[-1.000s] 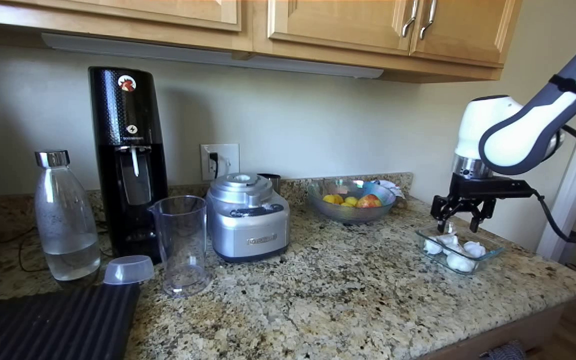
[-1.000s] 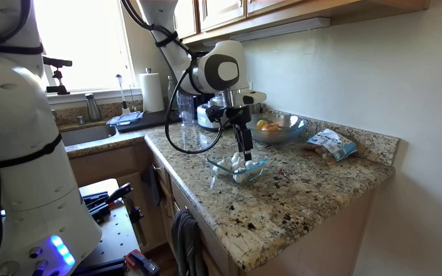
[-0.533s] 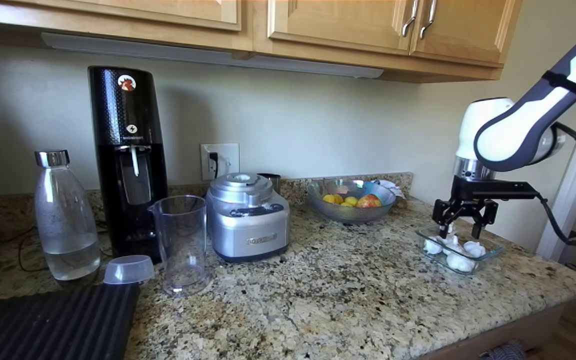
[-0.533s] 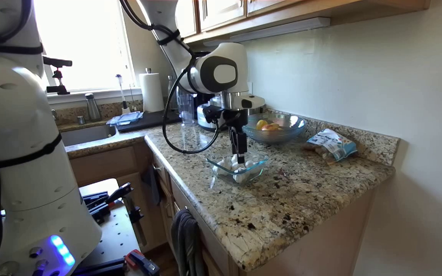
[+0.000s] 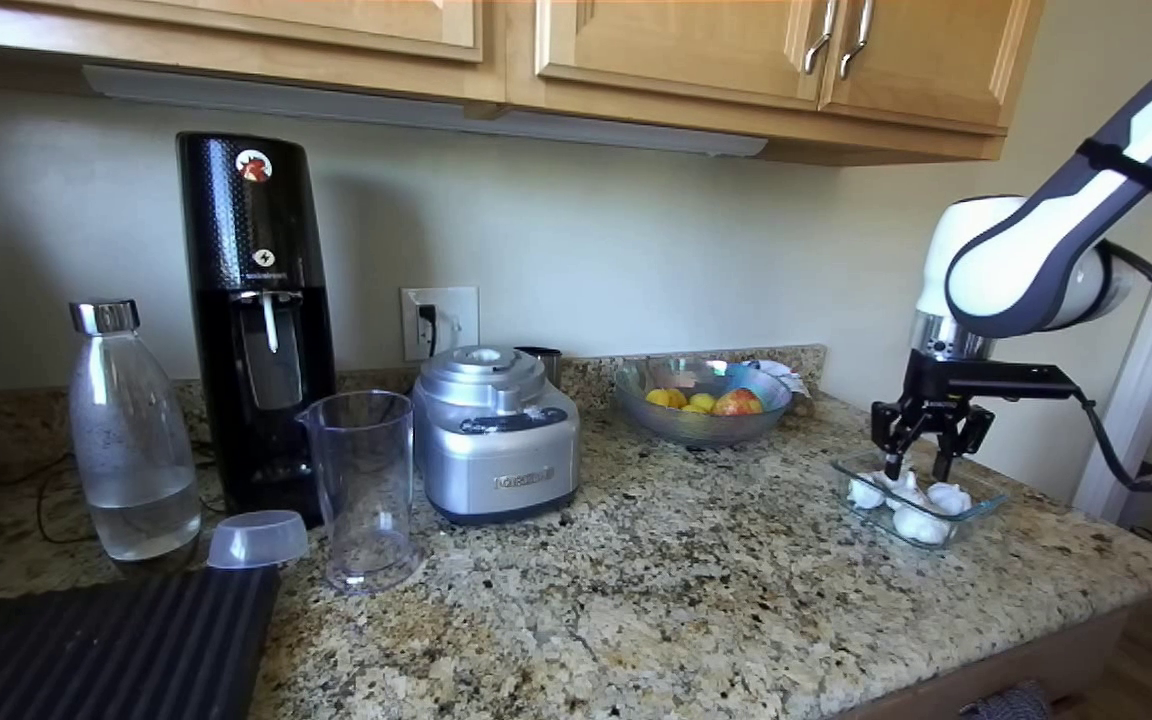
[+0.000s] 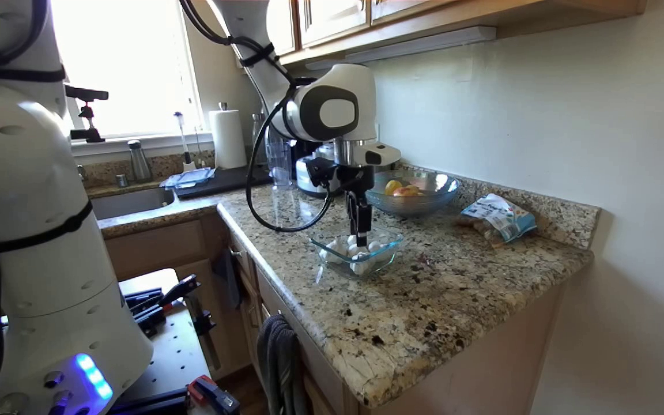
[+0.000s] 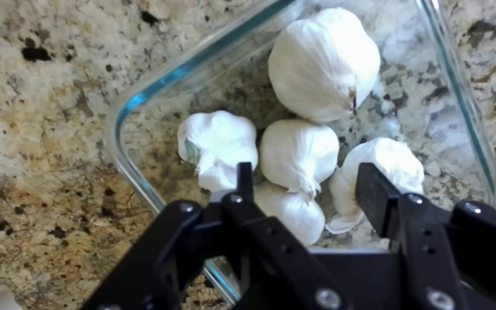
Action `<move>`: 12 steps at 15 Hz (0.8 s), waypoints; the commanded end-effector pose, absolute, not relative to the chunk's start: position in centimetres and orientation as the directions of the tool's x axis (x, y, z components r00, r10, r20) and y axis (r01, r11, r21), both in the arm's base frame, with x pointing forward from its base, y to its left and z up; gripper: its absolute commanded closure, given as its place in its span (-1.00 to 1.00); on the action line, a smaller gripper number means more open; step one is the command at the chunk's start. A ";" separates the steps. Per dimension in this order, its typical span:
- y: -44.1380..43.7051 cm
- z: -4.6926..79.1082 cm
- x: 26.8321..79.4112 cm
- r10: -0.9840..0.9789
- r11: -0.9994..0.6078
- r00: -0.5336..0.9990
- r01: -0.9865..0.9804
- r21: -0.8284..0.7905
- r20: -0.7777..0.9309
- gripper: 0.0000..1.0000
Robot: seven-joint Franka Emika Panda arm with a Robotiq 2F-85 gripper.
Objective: Remove the cloves of garlic from the glass bowl and put it on the counter
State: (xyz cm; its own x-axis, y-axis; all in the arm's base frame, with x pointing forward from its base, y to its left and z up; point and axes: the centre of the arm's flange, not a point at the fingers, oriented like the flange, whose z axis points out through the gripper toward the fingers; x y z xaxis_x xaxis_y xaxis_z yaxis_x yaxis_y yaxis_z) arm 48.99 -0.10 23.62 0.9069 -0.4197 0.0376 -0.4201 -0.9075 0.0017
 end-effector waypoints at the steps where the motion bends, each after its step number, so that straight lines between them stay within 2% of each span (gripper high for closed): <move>1: -0.9 23.1 48.4 -0.413 -0.911 0.910 -0.412 -0.031 0.044 -0.30; 4: -1.1 22.7 48.6 -0.411 -0.911 0.910 -0.410 -0.035 0.044 -0.26; 6: -1.1 22.3 48.6 -0.414 -0.910 0.910 -0.413 -0.037 0.033 -0.07; 9: -1.1 22.0 48.6 -0.415 -0.910 0.909 -0.414 -0.037 0.027 0.42; 10: -1.1 21.9 48.6 -0.416 -0.909 0.909 -0.414 -0.038 0.026 0.46; 12: -1.1 22.1 48.7 -0.414 -0.910 0.910 -0.413 -0.043 0.031 0.72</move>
State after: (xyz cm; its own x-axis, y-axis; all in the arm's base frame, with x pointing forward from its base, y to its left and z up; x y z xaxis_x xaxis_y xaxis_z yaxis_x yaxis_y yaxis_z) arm 48.94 -0.62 22.32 0.9071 -0.4205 0.0169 -0.4202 -0.9072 -0.0176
